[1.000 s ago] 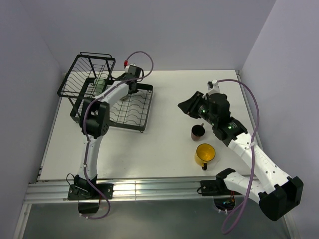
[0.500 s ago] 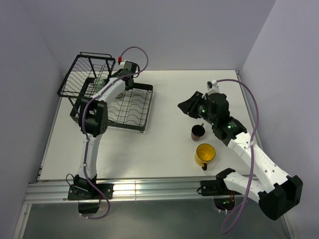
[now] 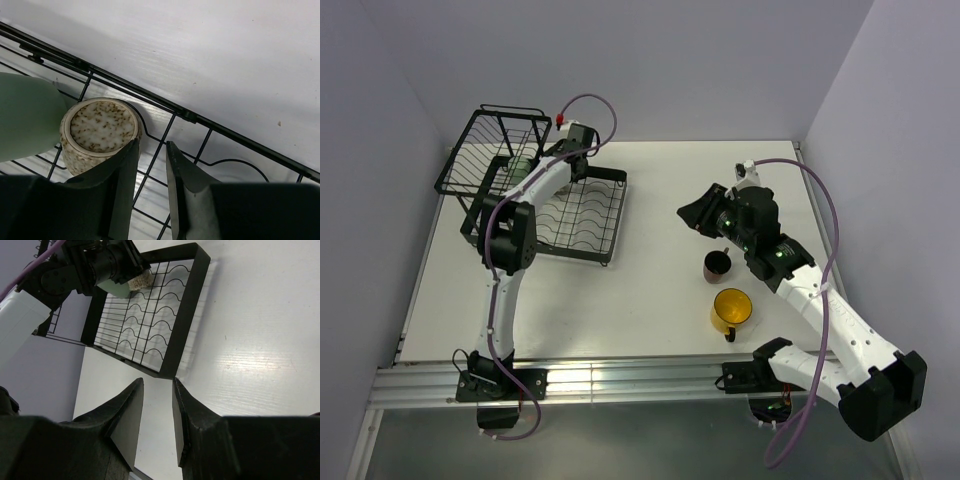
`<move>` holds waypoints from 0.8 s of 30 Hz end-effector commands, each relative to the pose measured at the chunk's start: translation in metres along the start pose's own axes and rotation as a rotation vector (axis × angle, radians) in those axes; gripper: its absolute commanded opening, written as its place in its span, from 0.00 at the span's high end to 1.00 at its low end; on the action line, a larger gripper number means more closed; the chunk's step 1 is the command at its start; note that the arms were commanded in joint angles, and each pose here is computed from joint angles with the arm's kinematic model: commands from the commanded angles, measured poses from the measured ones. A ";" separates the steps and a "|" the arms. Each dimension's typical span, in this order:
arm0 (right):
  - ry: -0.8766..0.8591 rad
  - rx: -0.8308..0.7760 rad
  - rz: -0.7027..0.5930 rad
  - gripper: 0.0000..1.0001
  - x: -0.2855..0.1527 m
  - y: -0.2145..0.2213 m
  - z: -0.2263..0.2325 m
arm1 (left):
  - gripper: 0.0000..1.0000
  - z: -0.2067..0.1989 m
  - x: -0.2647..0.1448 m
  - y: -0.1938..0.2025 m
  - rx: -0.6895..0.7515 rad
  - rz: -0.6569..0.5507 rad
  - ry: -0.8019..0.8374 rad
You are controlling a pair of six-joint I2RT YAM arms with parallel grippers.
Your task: Load the cups into the dish rack
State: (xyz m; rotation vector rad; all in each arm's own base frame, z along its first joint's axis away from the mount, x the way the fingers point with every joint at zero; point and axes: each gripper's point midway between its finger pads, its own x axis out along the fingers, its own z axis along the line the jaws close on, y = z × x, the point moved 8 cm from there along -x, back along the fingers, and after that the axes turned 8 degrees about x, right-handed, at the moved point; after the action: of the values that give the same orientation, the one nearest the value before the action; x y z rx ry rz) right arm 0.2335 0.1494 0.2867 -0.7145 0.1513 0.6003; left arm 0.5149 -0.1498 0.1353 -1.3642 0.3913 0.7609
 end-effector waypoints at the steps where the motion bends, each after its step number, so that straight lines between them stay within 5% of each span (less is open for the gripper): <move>1: -0.017 -0.016 -0.041 0.63 -0.002 -0.011 0.008 | 0.64 0.010 -0.015 -0.017 -0.048 -0.059 -0.003; 10: -0.014 -0.013 -0.040 0.63 -0.002 -0.008 0.005 | 0.33 0.015 -0.036 -0.024 -0.063 -0.146 -0.011; 24: -0.017 -0.015 -0.039 0.63 -0.003 -0.005 0.002 | 0.29 0.018 -0.046 -0.015 -0.075 -0.186 -0.094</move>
State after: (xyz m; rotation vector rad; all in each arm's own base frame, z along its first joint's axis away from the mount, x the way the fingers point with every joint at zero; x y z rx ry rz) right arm 0.2337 0.1495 0.2853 -0.7148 0.1549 0.6010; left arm 0.4902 -0.1487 0.1408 -1.3647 0.3068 0.7194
